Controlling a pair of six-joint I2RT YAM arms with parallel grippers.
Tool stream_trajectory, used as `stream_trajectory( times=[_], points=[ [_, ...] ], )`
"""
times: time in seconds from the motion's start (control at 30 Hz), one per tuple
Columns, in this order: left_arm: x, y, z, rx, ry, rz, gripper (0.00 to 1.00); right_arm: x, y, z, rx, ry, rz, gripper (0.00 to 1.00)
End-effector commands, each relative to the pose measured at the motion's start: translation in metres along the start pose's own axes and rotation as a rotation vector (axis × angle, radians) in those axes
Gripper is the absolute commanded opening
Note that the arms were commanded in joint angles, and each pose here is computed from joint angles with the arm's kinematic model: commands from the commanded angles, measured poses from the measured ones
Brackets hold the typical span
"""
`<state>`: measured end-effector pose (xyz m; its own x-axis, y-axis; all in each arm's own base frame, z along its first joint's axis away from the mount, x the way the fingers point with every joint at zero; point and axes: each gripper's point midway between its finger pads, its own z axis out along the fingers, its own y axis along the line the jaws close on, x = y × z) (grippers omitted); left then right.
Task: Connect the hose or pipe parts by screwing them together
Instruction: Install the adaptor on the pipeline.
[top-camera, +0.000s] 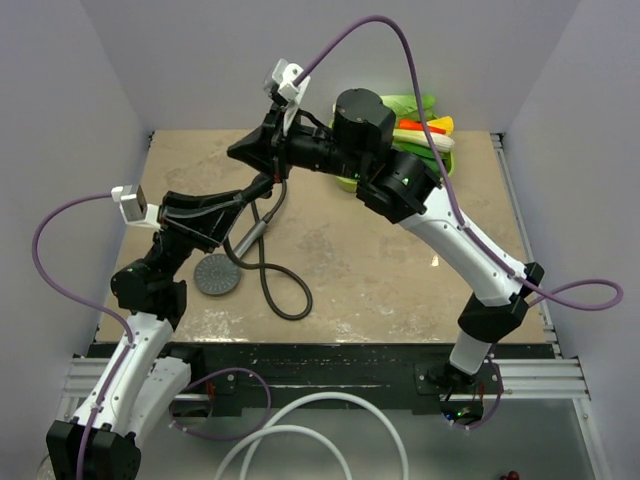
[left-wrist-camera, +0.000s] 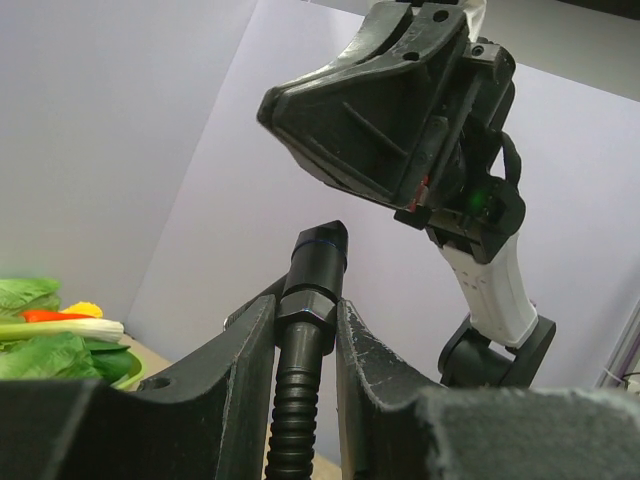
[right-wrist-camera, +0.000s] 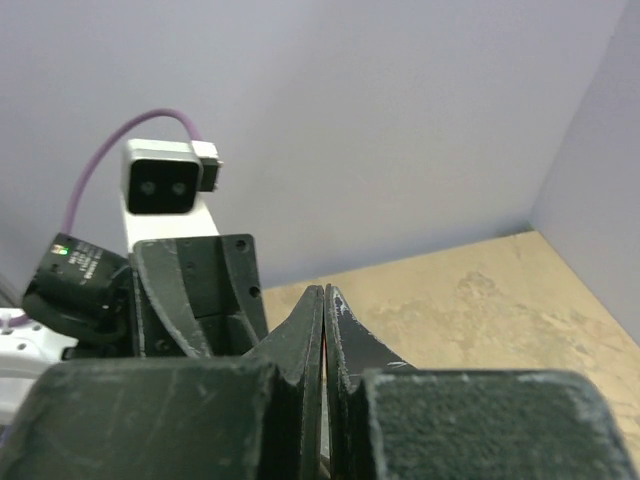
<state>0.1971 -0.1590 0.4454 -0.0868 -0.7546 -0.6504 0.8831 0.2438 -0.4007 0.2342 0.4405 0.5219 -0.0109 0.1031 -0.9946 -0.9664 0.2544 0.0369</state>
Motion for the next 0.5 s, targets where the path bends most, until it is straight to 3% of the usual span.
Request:
stream_trajectory(
  times=[0.0, 0.17, 0.2, 0.27, 0.3, 0.47],
  points=[
    [-0.018, -0.024, 0.001, 0.077, -0.067, 0.063, 0.0, -0.028, -0.015, -0.023, 0.114, -0.007, -0.112, 0.0],
    [-0.02, -0.029, 0.003, 0.094, -0.066, 0.062, 0.0, -0.025, -0.055, -0.038, 0.182, -0.001, -0.104, 0.0],
    [-0.02, -0.03, 0.003, 0.099, -0.062, 0.056, 0.0, -0.001, -0.064, -0.037, 0.188, 0.041, -0.075, 0.0],
    [-0.02, -0.033, 0.003, 0.11, -0.062, 0.058, 0.0, -0.009, -0.067, -0.045, 0.171, -0.021, -0.077, 0.0],
    [-0.021, -0.034, 0.004, 0.112, -0.063, 0.056, 0.0, 0.019, -0.068, -0.042, 0.139, 0.019, -0.038, 0.0],
    [-0.024, -0.037, 0.006, 0.12, -0.067, 0.06, 0.0, 0.036, -0.06, -0.041, 0.008, -0.014, -0.008, 0.0]
  ],
)
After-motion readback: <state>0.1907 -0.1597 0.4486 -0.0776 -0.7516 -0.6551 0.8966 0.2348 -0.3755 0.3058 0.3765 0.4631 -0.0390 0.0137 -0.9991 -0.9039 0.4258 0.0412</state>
